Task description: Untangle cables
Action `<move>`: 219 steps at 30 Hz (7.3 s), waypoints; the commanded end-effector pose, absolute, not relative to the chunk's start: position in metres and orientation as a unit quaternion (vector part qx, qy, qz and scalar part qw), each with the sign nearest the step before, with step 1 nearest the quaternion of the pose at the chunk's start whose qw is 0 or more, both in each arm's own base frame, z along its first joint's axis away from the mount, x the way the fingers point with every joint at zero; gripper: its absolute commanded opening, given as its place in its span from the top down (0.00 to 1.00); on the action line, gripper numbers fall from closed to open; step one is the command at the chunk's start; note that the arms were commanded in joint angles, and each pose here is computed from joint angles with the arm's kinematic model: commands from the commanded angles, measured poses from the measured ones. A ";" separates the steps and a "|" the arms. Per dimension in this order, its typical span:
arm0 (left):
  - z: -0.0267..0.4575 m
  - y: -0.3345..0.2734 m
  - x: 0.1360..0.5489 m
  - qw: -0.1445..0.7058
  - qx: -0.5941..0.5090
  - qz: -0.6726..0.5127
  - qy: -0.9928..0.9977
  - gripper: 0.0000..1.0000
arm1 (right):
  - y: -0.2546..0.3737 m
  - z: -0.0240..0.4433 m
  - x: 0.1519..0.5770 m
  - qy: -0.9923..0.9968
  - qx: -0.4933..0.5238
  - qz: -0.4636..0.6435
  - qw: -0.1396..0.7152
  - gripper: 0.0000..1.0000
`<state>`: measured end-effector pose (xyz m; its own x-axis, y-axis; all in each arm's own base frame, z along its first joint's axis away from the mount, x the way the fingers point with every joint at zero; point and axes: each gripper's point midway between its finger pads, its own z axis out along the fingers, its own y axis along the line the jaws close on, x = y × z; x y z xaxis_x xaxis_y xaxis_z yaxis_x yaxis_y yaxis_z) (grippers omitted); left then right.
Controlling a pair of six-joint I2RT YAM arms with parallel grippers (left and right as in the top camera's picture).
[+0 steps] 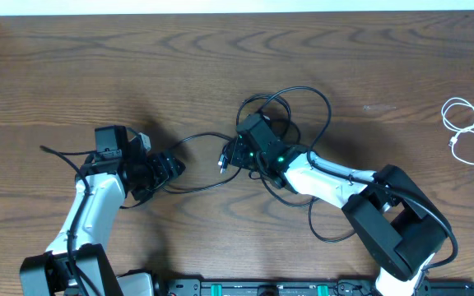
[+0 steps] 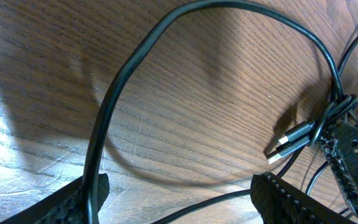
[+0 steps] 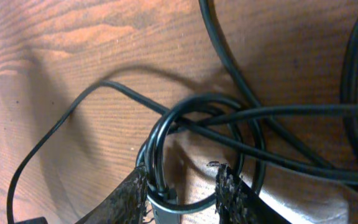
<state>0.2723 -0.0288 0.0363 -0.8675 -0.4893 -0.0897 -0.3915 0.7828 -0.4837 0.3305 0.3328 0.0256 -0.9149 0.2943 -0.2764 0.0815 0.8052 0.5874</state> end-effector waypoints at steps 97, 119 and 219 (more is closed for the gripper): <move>0.066 -0.074 0.276 0.134 -0.099 -0.369 0.914 0.92 | 0.417 0.120 0.239 0.809 -0.302 0.493 0.102 0.40; 0.066 -0.074 0.276 0.133 -0.099 -0.369 0.914 0.92 | 0.397 0.096 0.294 0.899 -0.084 0.406 0.139 0.87; 0.066 -0.074 0.277 0.134 -0.099 -0.369 0.915 0.92 | 0.315 0.060 0.354 0.932 -0.133 0.117 0.315 0.59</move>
<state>0.2777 -0.0709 0.0665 -0.9407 -0.2894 -0.1769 -0.0897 0.7151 -0.6932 0.3525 0.3166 0.0687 -0.7463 -0.1926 -0.6372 -0.3501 0.9277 0.1297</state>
